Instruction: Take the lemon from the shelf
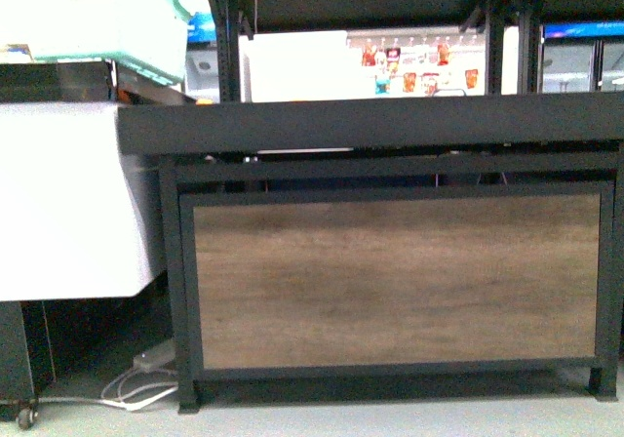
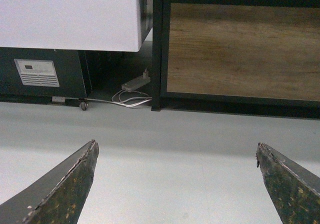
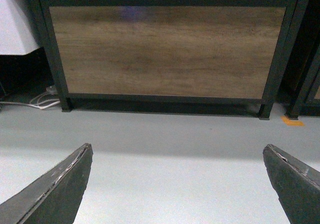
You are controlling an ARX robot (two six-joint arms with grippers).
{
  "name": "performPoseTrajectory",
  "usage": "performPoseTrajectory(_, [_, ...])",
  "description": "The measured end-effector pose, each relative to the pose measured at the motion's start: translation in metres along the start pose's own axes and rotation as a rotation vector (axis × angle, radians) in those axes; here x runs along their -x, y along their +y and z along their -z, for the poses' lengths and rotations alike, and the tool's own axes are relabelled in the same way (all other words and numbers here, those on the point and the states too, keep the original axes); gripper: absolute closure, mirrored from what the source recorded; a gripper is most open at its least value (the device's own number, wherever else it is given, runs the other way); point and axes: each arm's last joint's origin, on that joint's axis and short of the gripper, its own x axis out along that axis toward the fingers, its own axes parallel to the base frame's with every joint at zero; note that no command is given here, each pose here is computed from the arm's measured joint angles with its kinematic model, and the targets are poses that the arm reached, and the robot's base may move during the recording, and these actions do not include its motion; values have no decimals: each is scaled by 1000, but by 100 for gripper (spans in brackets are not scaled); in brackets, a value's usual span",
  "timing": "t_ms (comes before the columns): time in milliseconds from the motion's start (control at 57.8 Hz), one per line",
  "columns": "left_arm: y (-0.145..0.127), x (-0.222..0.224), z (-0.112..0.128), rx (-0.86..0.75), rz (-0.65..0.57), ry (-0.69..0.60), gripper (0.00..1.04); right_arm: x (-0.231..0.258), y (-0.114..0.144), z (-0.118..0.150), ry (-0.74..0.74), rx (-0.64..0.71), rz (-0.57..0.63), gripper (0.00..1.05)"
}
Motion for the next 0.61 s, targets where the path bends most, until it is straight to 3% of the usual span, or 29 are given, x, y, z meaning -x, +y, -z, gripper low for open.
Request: performPoseTrajectory(605, [0, 0, 0, 0, 0, 0, 8, 0, 0, 0, 0, 0, 0, 2])
